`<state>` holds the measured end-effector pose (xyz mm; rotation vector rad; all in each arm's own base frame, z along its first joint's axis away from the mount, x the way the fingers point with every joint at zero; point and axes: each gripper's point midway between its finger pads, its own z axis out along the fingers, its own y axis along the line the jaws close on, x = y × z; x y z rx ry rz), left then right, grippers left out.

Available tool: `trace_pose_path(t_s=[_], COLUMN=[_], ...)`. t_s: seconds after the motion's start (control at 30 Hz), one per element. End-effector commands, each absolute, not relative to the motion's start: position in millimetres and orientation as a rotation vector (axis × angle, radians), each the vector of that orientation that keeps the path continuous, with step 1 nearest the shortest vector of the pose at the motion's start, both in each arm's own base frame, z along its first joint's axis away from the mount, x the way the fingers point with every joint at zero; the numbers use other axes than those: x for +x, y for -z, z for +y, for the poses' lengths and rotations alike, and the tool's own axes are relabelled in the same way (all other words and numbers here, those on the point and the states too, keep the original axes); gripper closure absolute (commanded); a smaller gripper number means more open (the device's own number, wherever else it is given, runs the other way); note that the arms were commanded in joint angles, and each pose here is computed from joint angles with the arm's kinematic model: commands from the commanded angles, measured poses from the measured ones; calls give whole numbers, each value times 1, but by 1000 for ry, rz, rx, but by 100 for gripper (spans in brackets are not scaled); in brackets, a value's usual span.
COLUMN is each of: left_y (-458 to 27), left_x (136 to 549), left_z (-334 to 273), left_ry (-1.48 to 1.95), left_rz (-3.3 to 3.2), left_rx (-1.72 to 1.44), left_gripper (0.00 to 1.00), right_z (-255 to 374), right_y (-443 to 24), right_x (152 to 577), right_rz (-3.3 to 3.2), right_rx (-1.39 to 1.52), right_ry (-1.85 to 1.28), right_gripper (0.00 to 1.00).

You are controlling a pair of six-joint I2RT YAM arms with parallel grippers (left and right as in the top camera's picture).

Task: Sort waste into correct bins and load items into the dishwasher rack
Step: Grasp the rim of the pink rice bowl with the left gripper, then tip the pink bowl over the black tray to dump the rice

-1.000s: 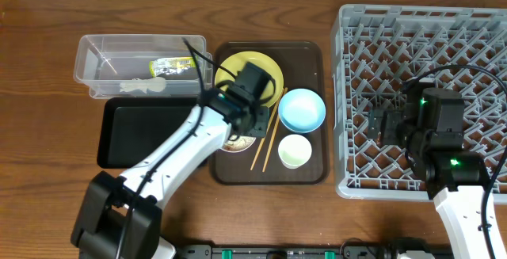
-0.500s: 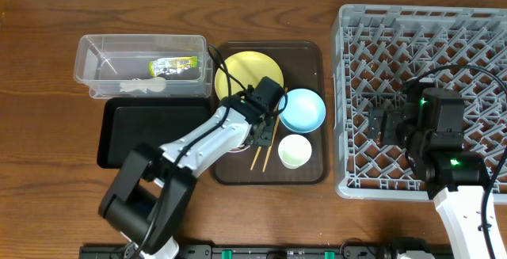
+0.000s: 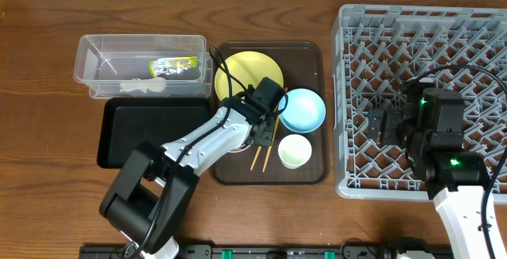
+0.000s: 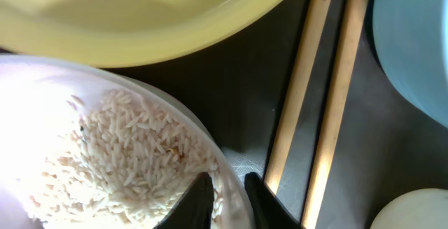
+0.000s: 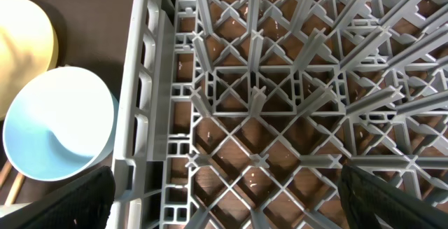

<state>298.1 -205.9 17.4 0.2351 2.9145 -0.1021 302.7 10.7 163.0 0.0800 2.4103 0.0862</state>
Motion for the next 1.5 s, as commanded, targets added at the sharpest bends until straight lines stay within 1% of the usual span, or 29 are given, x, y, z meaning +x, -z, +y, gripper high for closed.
trace_pose_path(t_s=[0.0,0.03,0.2,0.3,0.4,0.53,0.63,0.83,1.13,1.33,1.47], left_y=[-11,-11,-21,-41,-67,-106,-123,-131,-140,-140,-150], left_x=[291,291,287,284,283,285,288,294,312,325,333], left_z=[-204,-206,-204,-200,-197,-195,-181,-147,-94,-66,-50], left_ry=[65,66,64,73,161,403,553,960,1595,1812,1920], left_rz=[2930,2928,2931,2929,2907,2840,2827,2788,2432,2247,2100], left_rx=[264,269,277,293,334,361,310,175,-57,-267,-367], left_gripper=[92,94,94,94,94,94,94,94,94,94,94], right_z=[11,11,11,11,11,11,11,11,11,11,11], right_y=[-171,-171,-171,-171,-171,-171,-171,-171,-171,-171,-171], right_x=[305,305,305,306,306,306,306,306,306,305,305], right_rz=[2393,2393,2393,2393,2393,2393,2393,2393,2393,2393,2393], right_rx=[69,69,69,69,69,69,69,69,69,69,69], right_ry=[-84,-84,-84,-83,-83,-84,-84,-84,-84,-83,-84], right_gripper=[1,1,1,1,1,1,1,1,1,1,1])
